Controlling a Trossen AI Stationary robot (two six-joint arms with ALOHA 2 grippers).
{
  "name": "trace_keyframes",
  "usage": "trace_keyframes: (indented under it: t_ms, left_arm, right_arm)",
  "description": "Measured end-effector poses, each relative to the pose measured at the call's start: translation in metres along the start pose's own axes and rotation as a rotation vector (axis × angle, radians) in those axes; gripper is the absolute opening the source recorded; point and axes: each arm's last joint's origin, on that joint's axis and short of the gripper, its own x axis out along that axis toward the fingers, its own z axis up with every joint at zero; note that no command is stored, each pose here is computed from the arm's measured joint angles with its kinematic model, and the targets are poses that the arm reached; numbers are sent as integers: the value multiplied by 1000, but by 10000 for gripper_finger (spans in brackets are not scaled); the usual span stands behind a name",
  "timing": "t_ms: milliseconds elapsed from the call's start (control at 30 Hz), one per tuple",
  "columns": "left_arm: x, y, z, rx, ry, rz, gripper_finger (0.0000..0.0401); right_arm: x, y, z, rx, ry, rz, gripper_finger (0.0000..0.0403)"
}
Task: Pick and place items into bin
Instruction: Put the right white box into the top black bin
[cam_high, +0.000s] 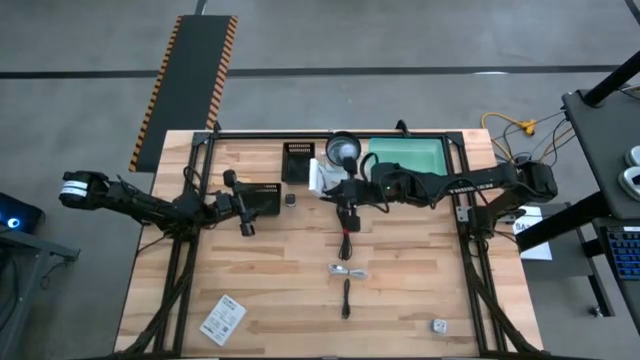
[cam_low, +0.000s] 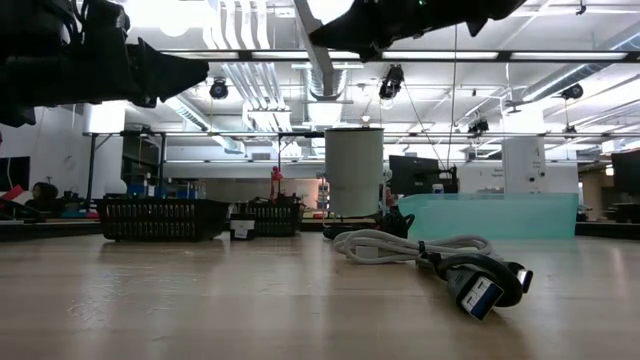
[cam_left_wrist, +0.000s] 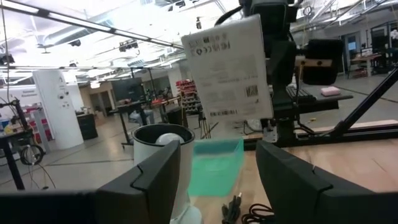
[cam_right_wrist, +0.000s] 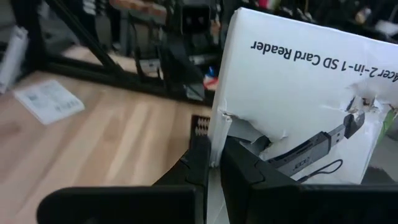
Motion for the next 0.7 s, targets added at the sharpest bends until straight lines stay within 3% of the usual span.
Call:
trace_keyframes:
  t_ms: [200, 333, 533, 700]
  left_arm:
    - [0, 0, -1, -35, 4, -5, 194]
    - [0, -2, 0, -19, -9, -58, 194]
    - [14, -10, 7, 130, 2, -228, 194]
    - [38, -17, 22, 223, 100, -352, 207]
  right_arm:
    - [0, -5, 1, -54, -33, 59, 13]
    - [-1, -1, -5, -84, 3, 164, 13]
    - [-3, 6, -11, -8, 75, 374, 13]
    - [-6, 10, -15, 117, 158, 462, 13]
